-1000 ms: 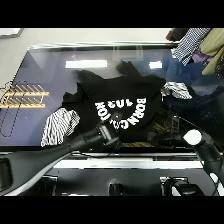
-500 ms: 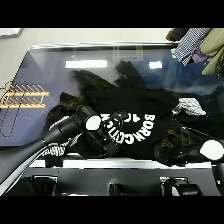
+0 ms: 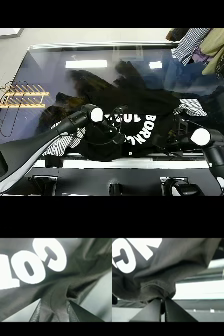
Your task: Fold the clothes and pants, and hang the long-sleeved shirts on hangers.
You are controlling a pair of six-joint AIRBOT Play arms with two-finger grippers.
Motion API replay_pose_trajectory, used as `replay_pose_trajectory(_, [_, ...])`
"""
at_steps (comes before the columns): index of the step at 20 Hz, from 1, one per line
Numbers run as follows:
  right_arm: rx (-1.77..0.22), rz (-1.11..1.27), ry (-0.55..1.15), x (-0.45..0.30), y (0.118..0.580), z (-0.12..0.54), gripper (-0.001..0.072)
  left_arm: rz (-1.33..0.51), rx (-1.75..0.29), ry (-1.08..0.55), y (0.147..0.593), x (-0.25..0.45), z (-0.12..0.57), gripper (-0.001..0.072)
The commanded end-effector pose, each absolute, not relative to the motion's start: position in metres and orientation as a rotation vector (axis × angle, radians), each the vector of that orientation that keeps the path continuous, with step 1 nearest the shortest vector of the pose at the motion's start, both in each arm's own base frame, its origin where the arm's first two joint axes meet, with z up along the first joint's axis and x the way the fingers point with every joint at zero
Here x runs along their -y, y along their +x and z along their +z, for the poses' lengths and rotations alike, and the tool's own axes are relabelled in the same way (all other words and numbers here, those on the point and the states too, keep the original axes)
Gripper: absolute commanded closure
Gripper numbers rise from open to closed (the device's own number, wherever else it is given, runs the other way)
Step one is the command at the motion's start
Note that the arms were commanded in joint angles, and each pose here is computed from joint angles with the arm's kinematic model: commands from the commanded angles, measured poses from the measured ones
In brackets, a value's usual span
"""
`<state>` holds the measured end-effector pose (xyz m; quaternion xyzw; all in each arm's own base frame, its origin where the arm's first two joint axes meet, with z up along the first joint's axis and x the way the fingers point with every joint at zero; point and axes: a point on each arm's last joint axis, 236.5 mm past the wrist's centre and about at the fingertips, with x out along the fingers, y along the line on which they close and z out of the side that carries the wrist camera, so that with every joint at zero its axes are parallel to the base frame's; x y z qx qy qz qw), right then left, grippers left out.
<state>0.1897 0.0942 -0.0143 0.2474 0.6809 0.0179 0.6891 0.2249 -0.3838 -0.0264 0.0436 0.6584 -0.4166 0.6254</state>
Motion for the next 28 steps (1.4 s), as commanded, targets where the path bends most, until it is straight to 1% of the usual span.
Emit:
replay_pose_trajectory(1, [-1.505, 0.047, 0.556, -0.096, 0.204, -0.022, 0.0677, -0.860, -1.551, 0.038, 0.241, 0.370, -0.033, 0.0330])
replay_pose_trajectory(4, [-1.506, 0.047, 0.554, -0.096, 0.204, -0.022, 0.0676, -0.847, -1.607, 0.049, 0.222, 0.368, -0.026, 0.0331])
replay_pose_trajectory(5, [-1.505, 0.050, 0.551, -0.095, 0.204, -0.023, 0.0676, -0.803, -1.610, 0.066, 0.216, 0.367, -0.024, 0.0331])
replay_pose_trajectory(7, [-1.505, 0.051, 0.548, -0.095, 0.204, -0.023, 0.0676, -0.652, -1.586, 0.112, 0.206, 0.363, -0.021, 0.0331])
replay_pose_trajectory(9, [-1.505, 0.052, 0.548, -0.095, 0.204, -0.023, 0.0676, -0.524, -1.516, 0.145, 0.195, 0.364, -0.013, 0.0330])
replay_pose_trajectory(11, [-1.505, 0.052, 0.548, -0.095, 0.204, -0.023, 0.0676, -0.424, -1.429, 0.160, 0.182, 0.368, -0.005, 0.0331])
replay_pose_trajectory(14, [-1.505, 0.052, 0.548, -0.095, 0.204, -0.023, 0.0676, -0.292, -1.332, 0.149, 0.172, 0.375, -0.010, 0.0331])
replay_pose_trajectory(18, [-1.512, 0.065, 0.533, -0.095, 0.202, -0.023, 0.0676, -0.111, -1.368, 0.087, 0.169, 0.364, -0.033, 0.0330])
replay_pose_trajectory(23, [-1.516, 0.081, 0.516, -0.096, 0.201, -0.023, 0.0676, -0.053, -1.382, 0.056, 0.168, 0.365, -0.044, 0.0331])
replay_pose_trajectory(26, [-1.522, 0.082, 0.515, -0.096, 0.199, -0.023, 0.0676, -0.042, -1.382, 0.063, 0.164, 0.368, -0.017, 0.0331])
replay_pose_trajectory(28, [-1.519, 0.084, 0.512, -0.096, 0.200, -0.023, 0.0676, -0.076, -1.360, 0.043, 0.161, 0.381, 0.002, 0.0333])
